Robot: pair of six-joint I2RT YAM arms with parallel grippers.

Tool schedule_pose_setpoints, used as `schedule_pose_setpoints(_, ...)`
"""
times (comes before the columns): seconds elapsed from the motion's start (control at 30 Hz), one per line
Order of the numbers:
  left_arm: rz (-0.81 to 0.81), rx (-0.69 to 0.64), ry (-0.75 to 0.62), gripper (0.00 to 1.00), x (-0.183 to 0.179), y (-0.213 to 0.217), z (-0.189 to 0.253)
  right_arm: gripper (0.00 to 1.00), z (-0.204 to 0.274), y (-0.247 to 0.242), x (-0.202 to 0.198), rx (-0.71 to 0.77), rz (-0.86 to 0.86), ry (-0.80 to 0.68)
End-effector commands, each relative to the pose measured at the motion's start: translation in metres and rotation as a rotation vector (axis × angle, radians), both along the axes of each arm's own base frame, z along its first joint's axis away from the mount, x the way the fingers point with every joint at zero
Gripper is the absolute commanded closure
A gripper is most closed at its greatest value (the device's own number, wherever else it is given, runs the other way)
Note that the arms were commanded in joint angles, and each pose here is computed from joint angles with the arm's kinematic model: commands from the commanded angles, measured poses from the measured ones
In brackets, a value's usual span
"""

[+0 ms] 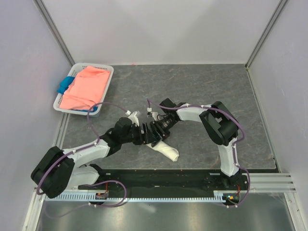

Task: Fold the napkin, place the utensils inside, and roll it up
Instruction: Roll the napkin with the utensil

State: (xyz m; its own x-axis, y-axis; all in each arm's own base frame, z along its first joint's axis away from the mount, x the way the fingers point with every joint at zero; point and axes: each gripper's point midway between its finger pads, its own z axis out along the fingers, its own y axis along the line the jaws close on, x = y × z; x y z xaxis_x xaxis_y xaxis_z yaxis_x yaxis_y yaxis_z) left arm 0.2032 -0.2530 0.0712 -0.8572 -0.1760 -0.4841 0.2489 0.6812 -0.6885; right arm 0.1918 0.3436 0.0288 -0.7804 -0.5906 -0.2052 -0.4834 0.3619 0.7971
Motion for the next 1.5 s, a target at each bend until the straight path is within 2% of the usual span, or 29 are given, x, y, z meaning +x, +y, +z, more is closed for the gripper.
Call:
schedule_pose_setpoints(0.0, 0.050, 0.032, -0.077, 0.24, 0.018, 0.005, -0.008, 0.32, -0.052, -0.034, 0.018, -0.224, -0.021, -0.210)
schedule_pose_setpoints(0.17, 0.034, 0.020, -0.087, 0.24, 0.022, -0.001, -0.007, 0.27, -0.037, -0.037, 0.027, -0.231, -0.079, -0.292)
schedule_pose_setpoints(0.43, 0.017, -0.006, -0.092, 0.24, 0.024, -0.008, -0.004, 0.21, -0.003, -0.036, 0.044, -0.153, -0.167, -0.464)
schedule_pose_setpoints(0.73, 0.040, -0.009, -0.143, 0.24, 0.036, -0.009, 0.009, 0.19, -0.002, -0.035, 0.044, -0.145, -0.182, -0.459)
schedule_pose_setpoints(1.07, 0.171, 0.072, -0.237, 0.38, 0.073, 0.001, 0.013, 0.19, 0.009, -0.034, 0.047, -0.109, -0.205, -0.502)
schedule_pose_setpoints(1.47, 0.246, 0.085, -0.288, 0.39, 0.106, -0.005, 0.017, 0.19, 0.002, -0.037, 0.034, -0.087, -0.155, -0.475)
